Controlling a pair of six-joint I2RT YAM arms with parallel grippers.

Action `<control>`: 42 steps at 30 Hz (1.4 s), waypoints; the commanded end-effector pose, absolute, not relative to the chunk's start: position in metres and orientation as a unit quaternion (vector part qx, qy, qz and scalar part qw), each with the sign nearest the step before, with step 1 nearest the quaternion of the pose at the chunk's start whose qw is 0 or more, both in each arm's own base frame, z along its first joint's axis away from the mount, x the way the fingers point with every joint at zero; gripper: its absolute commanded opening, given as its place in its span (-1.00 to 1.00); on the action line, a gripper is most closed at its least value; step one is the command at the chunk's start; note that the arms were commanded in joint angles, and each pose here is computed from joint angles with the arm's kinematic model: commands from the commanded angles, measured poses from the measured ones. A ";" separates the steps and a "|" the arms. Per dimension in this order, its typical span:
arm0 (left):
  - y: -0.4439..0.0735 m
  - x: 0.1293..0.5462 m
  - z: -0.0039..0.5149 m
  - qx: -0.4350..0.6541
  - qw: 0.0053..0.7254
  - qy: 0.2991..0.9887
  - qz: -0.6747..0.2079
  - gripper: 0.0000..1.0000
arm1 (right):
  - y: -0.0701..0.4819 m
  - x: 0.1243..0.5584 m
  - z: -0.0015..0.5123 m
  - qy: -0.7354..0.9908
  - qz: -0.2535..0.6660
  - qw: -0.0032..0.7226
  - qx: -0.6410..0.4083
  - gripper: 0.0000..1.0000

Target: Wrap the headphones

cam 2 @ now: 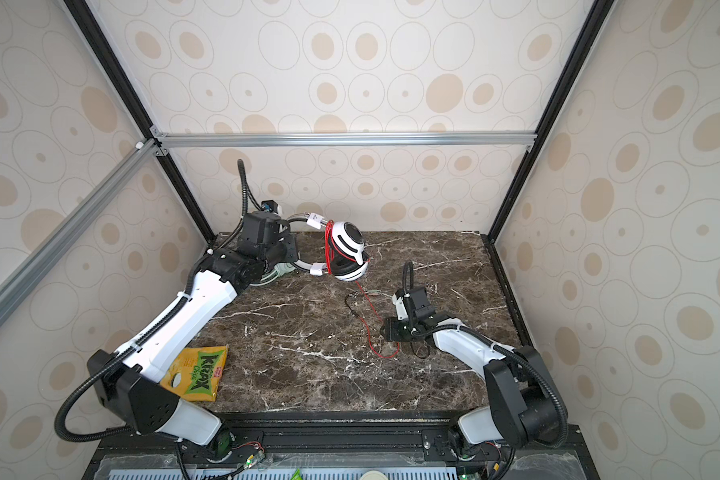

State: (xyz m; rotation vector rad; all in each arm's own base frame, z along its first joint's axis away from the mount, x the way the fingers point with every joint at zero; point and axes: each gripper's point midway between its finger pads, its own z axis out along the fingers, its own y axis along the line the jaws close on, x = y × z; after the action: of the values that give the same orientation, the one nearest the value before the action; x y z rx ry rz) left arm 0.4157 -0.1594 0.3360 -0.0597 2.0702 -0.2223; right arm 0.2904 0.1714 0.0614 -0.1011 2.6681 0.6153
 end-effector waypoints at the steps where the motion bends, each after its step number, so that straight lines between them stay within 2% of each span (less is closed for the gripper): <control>1: -0.164 0.407 0.405 -0.040 0.582 0.796 -0.164 -1.00 | 0.164 0.288 0.047 0.959 0.207 0.190 -0.022 0.06; 10: -0.160 0.401 0.416 -0.042 0.592 0.787 -0.169 -1.00 | 0.173 0.288 0.030 0.958 0.227 0.171 -0.018 -0.09; 14: -0.159 0.400 0.417 -0.044 0.593 0.786 -0.167 -1.00 | 0.176 0.290 0.034 0.954 0.237 0.181 -0.026 -0.29; 15: -0.159 0.400 0.417 -0.044 0.593 0.786 -0.167 -1.00 | 0.177 0.290 0.037 0.952 0.240 0.186 -0.030 -0.38; 19: -0.156 0.403 0.414 -0.050 0.591 0.789 -0.160 -1.00 | 0.178 0.288 0.051 0.944 0.247 0.211 -0.058 -1.00; 30: -0.137 0.418 0.396 -0.090 0.578 0.802 -0.126 -1.00 | 0.154 0.258 0.099 0.935 0.198 0.268 -0.123 -1.00; 38: -0.096 0.438 0.367 -0.172 0.548 0.818 -0.039 -1.00 | 0.168 0.218 0.152 0.907 0.090 0.313 -0.265 -1.00; 42: -0.073 0.445 0.348 -0.218 0.529 0.820 -0.005 -1.00 | 0.184 0.200 0.174 0.882 0.096 0.331 -0.322 -1.00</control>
State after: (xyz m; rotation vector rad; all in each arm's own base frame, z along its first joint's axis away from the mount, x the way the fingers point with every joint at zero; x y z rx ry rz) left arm 0.4410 -0.0960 0.3086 -0.3374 2.0952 0.0083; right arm 0.2095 0.1960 0.1690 -0.7542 2.3142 0.3677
